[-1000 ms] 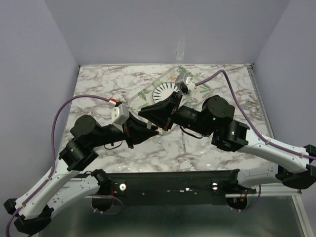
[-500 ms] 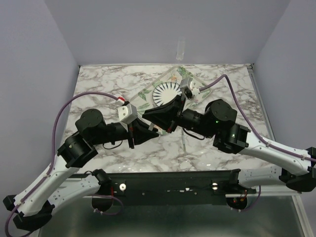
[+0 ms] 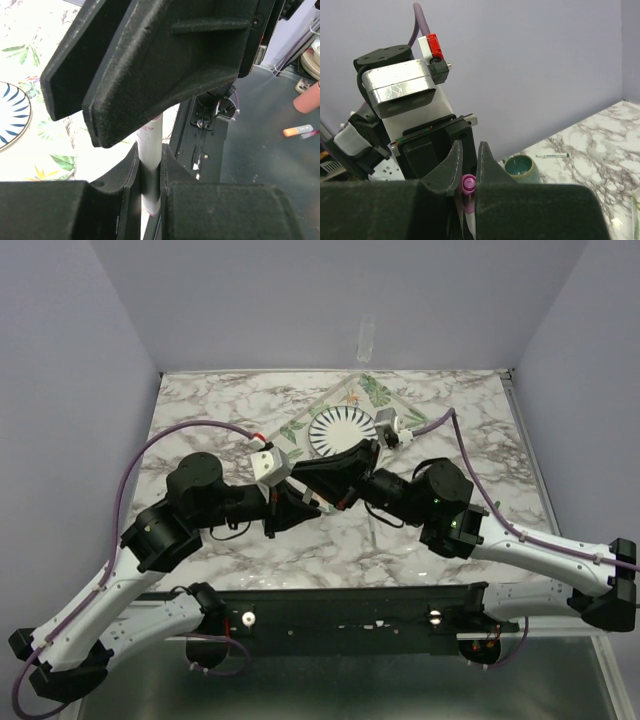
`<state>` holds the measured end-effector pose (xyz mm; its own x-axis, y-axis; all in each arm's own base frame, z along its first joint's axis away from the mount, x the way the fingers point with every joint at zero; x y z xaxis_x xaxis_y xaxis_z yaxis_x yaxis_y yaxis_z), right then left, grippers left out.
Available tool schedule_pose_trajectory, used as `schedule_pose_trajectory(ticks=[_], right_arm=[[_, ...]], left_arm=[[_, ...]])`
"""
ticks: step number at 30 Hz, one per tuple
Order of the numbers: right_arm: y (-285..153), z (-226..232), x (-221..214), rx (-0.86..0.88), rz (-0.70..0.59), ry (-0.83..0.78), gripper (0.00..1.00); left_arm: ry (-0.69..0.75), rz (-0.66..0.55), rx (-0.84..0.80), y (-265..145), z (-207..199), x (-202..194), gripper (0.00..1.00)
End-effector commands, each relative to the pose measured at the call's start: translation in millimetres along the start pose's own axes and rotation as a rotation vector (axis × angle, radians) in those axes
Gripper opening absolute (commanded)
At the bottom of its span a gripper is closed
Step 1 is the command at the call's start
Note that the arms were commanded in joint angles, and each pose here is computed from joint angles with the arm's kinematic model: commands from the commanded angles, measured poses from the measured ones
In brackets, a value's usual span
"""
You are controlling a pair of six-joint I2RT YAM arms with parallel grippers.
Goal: Insert the pens into the pen caps
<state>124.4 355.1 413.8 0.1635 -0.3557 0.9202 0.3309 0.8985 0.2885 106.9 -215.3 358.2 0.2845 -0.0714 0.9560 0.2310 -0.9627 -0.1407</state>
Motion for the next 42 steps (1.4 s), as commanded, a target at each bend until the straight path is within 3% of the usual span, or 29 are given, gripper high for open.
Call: schedule_pose_trajectory(ticks=[1, 5, 13, 17, 19, 23, 28, 36, 42], right_arm=[[-31, 10, -157, 0.100, 0.573, 0.121, 0.01], [-45, 2, -167, 0.097, 0.689, 0.022, 0.01], [-89, -1, -199, 0.119, 0.944, 0.028, 0.01], [-100, 3, -202, 0.269, 0.889, -0.093, 0.01], [-91, -3, -187, 0.204, 0.807, -0.124, 0.01], [-92, -5, -187, 0.244, 0.799, -0.197, 0.01], [-83, 19, -186, 0.367, 0.734, -0.069, 0.01], [-76, 21, -193, 0.126, 0.860, 0.221, 0.01], [-87, 7, -212, -0.125, 0.995, 0.210, 0.01]], left_arm=[[0.223, -0.415, 0.018, -12, -15, 120, 0.00], [0.234, -0.406, 0.029, -11, -13, 122, 0.00], [0.274, -0.368, 0.062, -19, -14, 127, 0.00], [0.292, -0.391, -0.025, -22, -29, 132, 0.00], [0.295, -0.405, -0.087, -21, -37, 131, 0.00], [0.306, -0.425, -0.089, -24, -40, 138, 0.00], [0.332, -0.476, -0.122, -33, -50, 147, 0.00], [0.321, -0.468, 0.075, -44, -30, 155, 0.00], [0.311, -0.394, 0.172, -38, -11, 149, 0.00]])
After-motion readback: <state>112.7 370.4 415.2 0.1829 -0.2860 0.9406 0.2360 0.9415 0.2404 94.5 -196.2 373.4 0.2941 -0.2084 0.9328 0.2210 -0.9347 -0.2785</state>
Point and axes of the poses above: each gripper's point midway between its finger pads, its own y axis out along the fingers, its own z axis along the line the jaws close on, x = y × z, the point moved 4 cm from there along -y, back along the fingers, and after that the axes turned 3 degrees about -y, right-handed, at the moved point
